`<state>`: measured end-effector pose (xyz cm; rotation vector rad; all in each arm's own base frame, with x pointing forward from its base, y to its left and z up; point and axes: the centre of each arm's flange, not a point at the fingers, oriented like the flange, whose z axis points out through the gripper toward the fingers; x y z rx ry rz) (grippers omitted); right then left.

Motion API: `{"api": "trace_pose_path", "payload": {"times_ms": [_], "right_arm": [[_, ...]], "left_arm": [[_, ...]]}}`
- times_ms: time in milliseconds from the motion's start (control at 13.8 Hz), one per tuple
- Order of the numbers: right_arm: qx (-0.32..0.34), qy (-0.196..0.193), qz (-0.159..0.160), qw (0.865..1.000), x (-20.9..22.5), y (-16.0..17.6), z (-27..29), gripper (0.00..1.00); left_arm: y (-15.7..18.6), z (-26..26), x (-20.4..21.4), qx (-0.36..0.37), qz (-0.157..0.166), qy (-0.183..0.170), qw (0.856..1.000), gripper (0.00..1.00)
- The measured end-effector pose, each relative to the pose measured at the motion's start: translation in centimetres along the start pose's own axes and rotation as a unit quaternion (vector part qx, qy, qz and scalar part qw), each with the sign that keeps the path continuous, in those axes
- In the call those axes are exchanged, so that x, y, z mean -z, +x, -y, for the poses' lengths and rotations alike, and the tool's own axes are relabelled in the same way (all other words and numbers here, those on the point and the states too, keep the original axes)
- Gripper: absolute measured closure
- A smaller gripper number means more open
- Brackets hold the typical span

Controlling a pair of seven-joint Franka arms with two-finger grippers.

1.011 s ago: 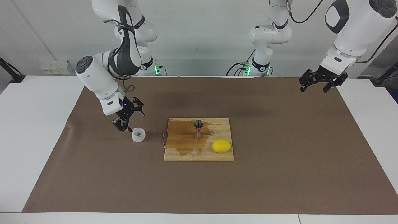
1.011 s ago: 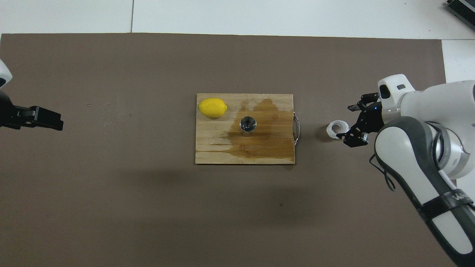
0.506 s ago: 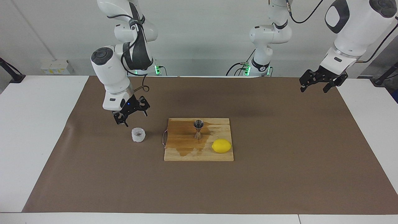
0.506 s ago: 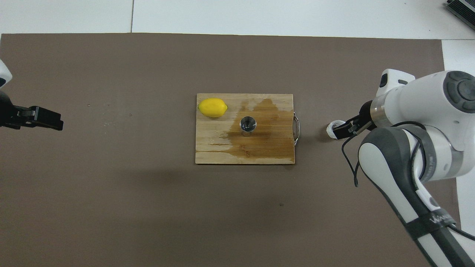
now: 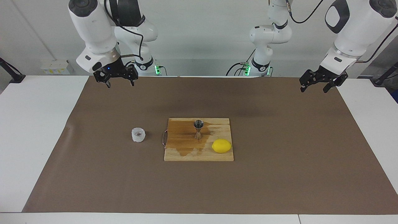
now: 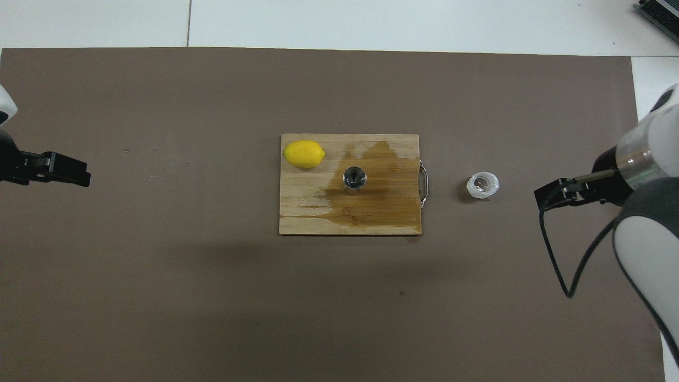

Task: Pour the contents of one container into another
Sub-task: 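Set down the white cup, open and withdraw the right gripper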

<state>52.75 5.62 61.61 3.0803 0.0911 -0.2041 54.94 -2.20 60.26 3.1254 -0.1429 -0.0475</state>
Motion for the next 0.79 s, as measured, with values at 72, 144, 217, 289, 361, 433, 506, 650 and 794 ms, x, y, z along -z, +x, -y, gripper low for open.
{"api": "trace_pose_path", "payload": {"times_ms": [72,144,217,289,361,433,506,650,794], "right_arm": [[-0.015,0.000,0.001,1.000,1.0,-0.5,-0.3,0.00],[-0.021,0.001,-0.001,1.000,1.4,-0.8,-0.6,0.00],[-0.025,0.002,-0.001,1.000,1.5,-0.9,-0.9,0.00],[-0.025,0.007,0.000,1.000,1.5,-0.9,-1.4,0.00],[-0.025,0.017,0.000,1.000,1.5,-0.9,-2.3,0.00],[-0.029,0.027,0.000,0.999,1.5,-1.0,-3.7,0.00],[-0.038,0.039,0.000,0.998,1.4,-1.0,-5.0,0.00],[-0.048,0.048,-0.001,0.998,1.5,-1.2,-6.1,0.00],[-0.045,0.047,-0.002,0.998,1.6,-1.2,-5.7,0.00]], "left_arm": [[0.0,0.0,0.0,0.000,0.000,0.000,1.000,0.00],[0.0,0.0,0.0,0.000,0.000,0.000,1.000,0.00],[0.0,0.0,0.0,0.000,0.000,0.000,1.000,0.00],[0.0,0.0,0.0,0.000,0.000,0.000,1.000,0.00],[0.0,0.0,0.0,0.000,0.000,0.000,1.000,0.00],[0.0,0.0,0.0,0.000,0.000,0.000,1.000,0.00],[0.0,0.0,0.0,0.000,0.000,0.000,1.000,0.00],[0.0,0.0,0.0,0.000,0.000,0.000,1.000,0.00],[0.0,0.0,0.0,0.000,0.000,0.000,1.000,0.00]]}}
